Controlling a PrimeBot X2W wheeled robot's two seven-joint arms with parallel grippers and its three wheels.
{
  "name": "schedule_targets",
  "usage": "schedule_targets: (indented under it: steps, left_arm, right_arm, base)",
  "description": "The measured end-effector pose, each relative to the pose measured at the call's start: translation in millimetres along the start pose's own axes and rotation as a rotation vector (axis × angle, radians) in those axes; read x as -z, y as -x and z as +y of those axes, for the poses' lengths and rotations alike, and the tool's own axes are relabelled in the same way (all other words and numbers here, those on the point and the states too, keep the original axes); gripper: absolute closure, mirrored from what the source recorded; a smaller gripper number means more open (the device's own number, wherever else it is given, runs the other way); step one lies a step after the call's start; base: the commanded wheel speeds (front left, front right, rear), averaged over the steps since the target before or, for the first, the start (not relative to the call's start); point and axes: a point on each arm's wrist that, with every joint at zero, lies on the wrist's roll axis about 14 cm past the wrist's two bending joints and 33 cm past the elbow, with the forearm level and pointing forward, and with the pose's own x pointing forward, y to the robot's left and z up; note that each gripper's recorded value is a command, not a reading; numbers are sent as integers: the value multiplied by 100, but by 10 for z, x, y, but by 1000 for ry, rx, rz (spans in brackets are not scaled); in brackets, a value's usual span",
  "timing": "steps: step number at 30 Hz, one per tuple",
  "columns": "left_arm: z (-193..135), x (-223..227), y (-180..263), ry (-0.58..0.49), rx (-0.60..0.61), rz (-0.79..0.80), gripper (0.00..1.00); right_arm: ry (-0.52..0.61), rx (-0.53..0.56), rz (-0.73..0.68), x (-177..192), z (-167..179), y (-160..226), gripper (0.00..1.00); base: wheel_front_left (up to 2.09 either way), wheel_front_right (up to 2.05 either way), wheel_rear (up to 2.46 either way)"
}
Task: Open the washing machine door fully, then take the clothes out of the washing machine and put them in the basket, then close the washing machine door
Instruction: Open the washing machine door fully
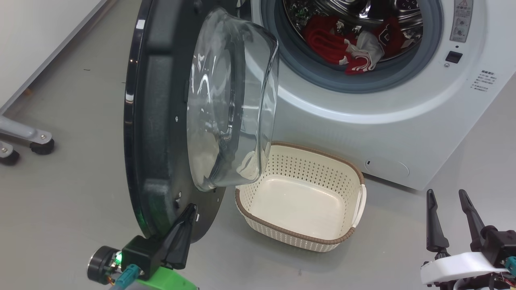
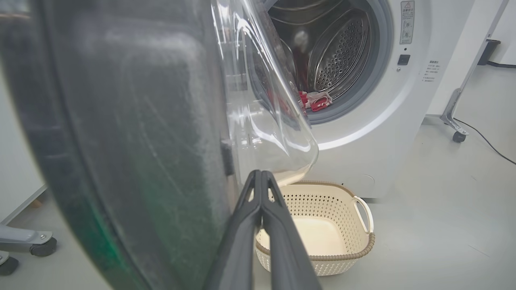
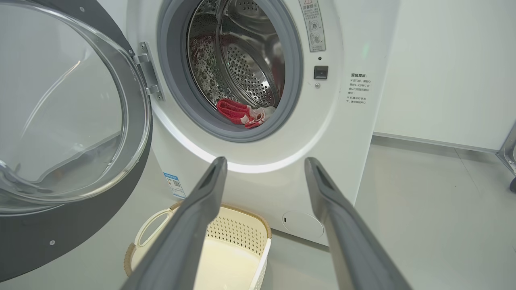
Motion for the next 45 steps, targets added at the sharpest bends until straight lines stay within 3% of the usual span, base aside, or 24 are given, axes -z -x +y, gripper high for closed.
schedule_targets:
  steps: [31, 45]
  left_arm:
    - [1049, 75, -36, -42, -308, 22, 100]
    - [1318, 140, -164, -42, -389, 33, 100]
  right_arm:
    - [-14, 46, 15, 76, -174, 14, 0]
    - [-16, 62, 18, 103, -236, -12, 0]
  base:
    - [0, 0, 0]
    - [0, 0, 0]
